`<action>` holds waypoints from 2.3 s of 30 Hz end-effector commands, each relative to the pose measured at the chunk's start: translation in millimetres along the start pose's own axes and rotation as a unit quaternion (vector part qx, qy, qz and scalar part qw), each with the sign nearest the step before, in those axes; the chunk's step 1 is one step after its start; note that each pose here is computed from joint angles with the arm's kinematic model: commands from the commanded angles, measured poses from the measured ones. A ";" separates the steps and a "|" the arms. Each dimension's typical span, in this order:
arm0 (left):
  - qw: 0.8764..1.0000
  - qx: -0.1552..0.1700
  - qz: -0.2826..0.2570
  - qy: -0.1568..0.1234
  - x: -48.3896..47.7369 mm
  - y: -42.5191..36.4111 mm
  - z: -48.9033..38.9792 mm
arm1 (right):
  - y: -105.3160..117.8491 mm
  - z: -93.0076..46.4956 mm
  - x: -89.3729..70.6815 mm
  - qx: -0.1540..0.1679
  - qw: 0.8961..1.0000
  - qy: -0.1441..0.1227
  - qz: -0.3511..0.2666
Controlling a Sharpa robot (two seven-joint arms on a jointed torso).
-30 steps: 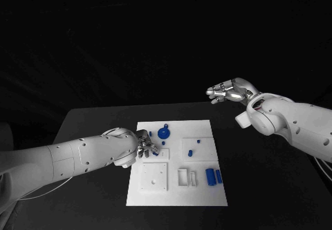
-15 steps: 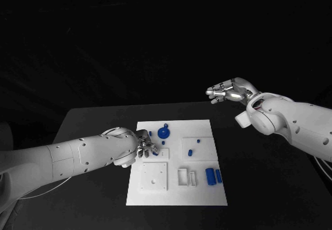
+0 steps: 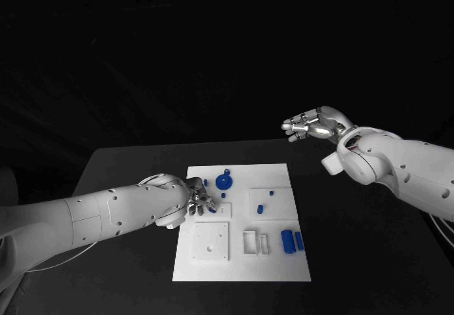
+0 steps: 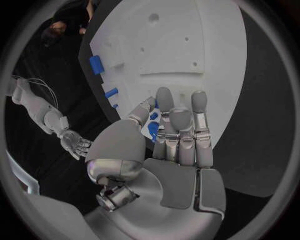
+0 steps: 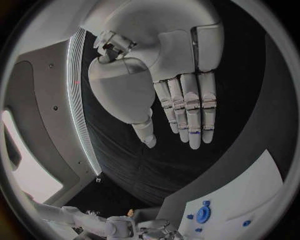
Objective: Assemble the parts on the task board
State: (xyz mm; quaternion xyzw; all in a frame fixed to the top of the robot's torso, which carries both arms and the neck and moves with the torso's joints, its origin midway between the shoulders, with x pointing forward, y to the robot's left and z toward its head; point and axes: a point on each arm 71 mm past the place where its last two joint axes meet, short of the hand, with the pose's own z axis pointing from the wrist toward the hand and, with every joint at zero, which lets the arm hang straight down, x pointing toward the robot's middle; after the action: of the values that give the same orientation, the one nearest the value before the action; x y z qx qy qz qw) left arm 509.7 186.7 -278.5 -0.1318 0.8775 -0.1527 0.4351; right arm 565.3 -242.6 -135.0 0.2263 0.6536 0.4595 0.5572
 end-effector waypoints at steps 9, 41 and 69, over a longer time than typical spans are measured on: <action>0.999 -0.004 0.026 0.043 11.9 0.7 0.2 | 0.5 1.1 3.3 0.000 1.000 0.016 0.001; 0.999 0.000 0.022 0.030 11.2 -3.5 1.6 | 1.2 2.4 5.7 0.000 1.000 0.018 0.004; 1.000 -0.004 -0.018 0.023 3.1 6.0 -1.6 | -1.0 1.7 4.6 0.001 1.000 0.014 0.004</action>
State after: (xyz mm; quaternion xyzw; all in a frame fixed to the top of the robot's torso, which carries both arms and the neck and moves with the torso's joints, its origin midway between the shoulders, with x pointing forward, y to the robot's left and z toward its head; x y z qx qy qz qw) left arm 506.8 193.6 -282.8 -0.1330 0.8859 -0.1455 0.4200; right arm 566.2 -239.9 -137.9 0.2267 0.6599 0.4595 0.5495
